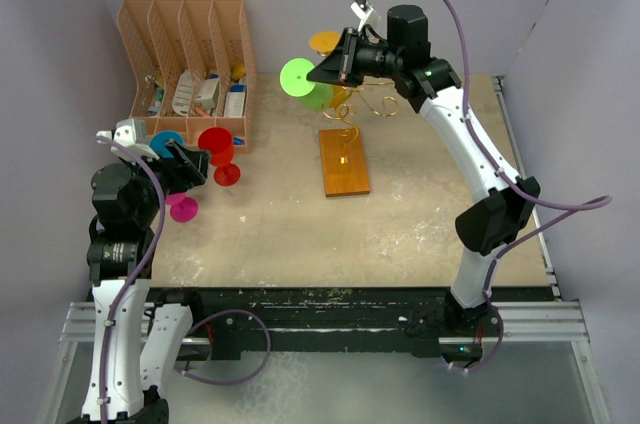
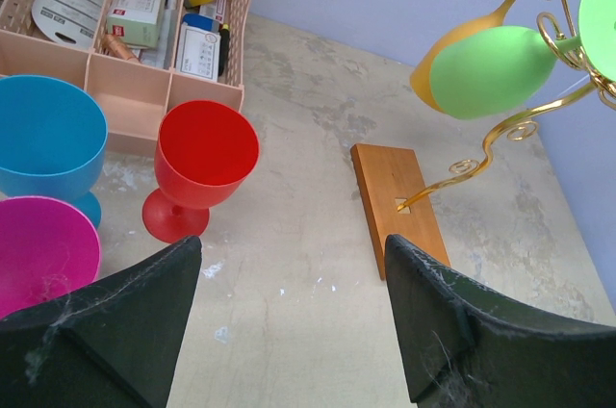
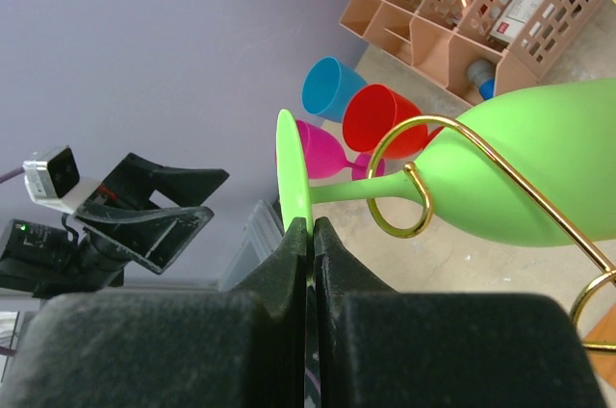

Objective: Take the wine glass off the wine glass rack

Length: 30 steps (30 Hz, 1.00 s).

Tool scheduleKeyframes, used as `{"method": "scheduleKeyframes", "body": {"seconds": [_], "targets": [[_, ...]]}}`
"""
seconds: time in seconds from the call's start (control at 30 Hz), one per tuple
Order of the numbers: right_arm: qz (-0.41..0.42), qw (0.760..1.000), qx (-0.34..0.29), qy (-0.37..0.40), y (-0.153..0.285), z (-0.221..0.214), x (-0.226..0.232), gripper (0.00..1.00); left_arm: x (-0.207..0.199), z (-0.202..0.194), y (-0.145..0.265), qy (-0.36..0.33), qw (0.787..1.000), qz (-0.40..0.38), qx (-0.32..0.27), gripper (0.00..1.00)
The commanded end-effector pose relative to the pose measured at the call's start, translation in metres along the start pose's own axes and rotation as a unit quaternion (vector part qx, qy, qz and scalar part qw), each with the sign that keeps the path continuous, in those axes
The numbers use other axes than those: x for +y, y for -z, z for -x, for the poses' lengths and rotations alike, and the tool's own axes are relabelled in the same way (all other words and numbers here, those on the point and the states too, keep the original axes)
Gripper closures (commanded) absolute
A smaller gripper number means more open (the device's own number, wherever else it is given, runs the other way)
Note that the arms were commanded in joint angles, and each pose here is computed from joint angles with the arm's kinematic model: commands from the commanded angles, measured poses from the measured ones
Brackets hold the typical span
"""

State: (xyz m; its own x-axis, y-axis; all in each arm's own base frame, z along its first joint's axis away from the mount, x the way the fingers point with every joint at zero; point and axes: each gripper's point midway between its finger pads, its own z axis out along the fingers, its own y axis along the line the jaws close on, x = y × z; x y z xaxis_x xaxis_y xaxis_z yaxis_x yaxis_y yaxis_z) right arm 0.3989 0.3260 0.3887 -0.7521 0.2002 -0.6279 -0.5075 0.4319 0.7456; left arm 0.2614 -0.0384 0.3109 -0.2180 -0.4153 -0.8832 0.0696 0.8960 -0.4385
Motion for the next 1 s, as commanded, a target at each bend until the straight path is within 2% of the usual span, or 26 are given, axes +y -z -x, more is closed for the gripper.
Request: {"method": "scheduleKeyframes", "body": {"seconds": [0.0,0.27,0.6,0.77,0.97], "targets": [[0.052,0.998,-0.023,0.023,0.005,0.017,0.027,1.00,-0.004,0.009,-0.002,-0.009,1.000,-0.008,-0.017,0.20],[0.029,0.999,-0.038,0.024,-0.002,0.024,0.015,1.00,-0.004,0.009,-0.002,-0.009,1.000,-0.008,-0.017,0.20],[-0.010,0.995,-0.093,0.023,0.004,0.045,0.002,1.00,-0.004,0.008,-0.002,-0.008,1.000,-0.009,-0.015,0.20],[-0.036,0.992,-0.121,0.012,0.013,0.051,-0.008,1.00,-0.004,0.008,-0.002,-0.008,1.000,-0.009,-0.015,0.20],[-0.030,0.990,-0.139,0.001,0.028,0.050,-0.007,1.00,-0.005,0.008,-0.003,-0.009,1.000,-0.010,-0.014,0.20]]}}
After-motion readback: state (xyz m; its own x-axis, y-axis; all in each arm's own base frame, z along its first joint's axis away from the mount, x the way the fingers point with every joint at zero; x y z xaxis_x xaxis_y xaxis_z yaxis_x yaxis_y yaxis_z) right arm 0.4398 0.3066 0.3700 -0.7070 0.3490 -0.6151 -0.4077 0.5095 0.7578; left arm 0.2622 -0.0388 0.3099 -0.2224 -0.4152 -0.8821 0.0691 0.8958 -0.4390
